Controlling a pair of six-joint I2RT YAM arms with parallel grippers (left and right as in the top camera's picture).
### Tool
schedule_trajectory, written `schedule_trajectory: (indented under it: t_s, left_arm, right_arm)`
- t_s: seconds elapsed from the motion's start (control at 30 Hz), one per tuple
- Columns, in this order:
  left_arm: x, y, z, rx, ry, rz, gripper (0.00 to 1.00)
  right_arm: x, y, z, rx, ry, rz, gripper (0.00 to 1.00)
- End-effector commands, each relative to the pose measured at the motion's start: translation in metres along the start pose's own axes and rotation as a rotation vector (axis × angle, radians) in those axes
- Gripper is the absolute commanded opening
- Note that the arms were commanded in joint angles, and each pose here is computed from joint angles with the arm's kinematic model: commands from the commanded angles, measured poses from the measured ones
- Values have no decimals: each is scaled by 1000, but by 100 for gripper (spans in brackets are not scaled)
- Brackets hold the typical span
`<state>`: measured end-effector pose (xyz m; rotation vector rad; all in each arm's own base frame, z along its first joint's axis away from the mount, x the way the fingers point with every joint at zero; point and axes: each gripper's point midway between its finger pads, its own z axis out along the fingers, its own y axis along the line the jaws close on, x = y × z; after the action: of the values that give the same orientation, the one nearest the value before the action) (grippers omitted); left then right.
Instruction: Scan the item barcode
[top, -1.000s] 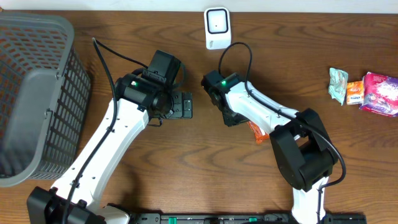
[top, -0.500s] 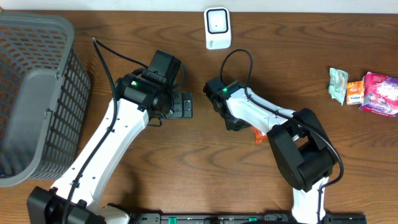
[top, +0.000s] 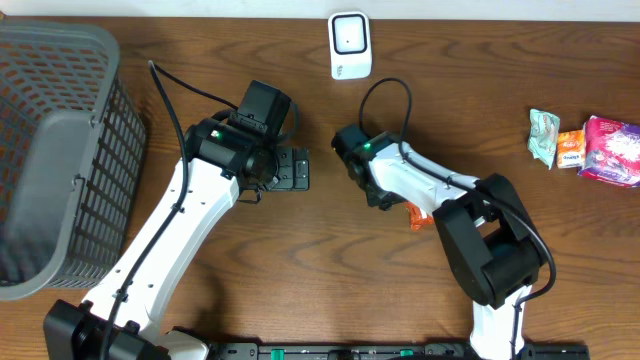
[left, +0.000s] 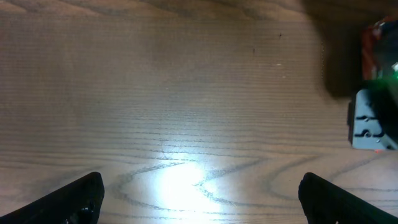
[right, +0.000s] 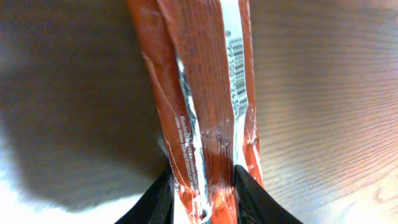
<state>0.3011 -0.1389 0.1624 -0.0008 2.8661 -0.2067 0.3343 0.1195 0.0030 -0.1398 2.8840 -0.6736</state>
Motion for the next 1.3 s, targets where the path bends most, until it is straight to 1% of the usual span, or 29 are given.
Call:
schedule_trajectory:
  t_s: [0.0, 0.1, 0.17, 0.23, 0.33, 0.4, 0.53, 0.67, 0.8, 0.87, 1.07, 1.17, 1.27]
  left_arm:
    - [0, 2, 2, -12, 4, 13, 100]
    - [0, 2, 2, -11, 4, 13, 100]
    - [0, 2, 2, -12, 4, 13, 100]
    - [0, 2, 2, -11, 4, 13, 100]
    - [0, 2, 2, -12, 4, 13, 100]
    - [0, 2, 2, -11, 4, 13, 100]
    - [0, 2, 2, -12, 4, 13, 100]
    - [0, 2, 2, -12, 4, 13, 100]
    - [0, 2, 2, -11, 4, 13, 99]
    - [0, 2, 2, -12, 4, 13, 100]
    - [0, 2, 2, -11, 4, 13, 100]
    - [0, 2, 2, -11, 4, 13, 100]
    - [0, 2, 2, -12, 4, 13, 100]
  right_arm:
    - [3, -6, 11, -12, 26, 28, 28]
    - [2, -6, 14, -22, 24, 40, 27]
    - [3, -2, 16, -38, 27, 42, 22]
    - [5, 2, 16, -65, 34, 45, 1]
    - [5, 7, 17, -106, 52, 58, 1]
    - [6, 12, 16, -169, 82, 74, 1]
    - [1, 25, 5, -369, 163, 82, 1]
    - [-15, 34, -19, -635, 217, 92, 1]
    - [-34, 47, -59, -1009, 222, 81, 1]
    - [-39, 44, -68, -1113, 218, 94, 1]
    - [-48, 29, -77, -1251, 206, 133, 1]
    - [-48, 21, -67, -1221, 212, 159, 1]
    - [-44, 14, -50, -1128, 214, 162, 1]
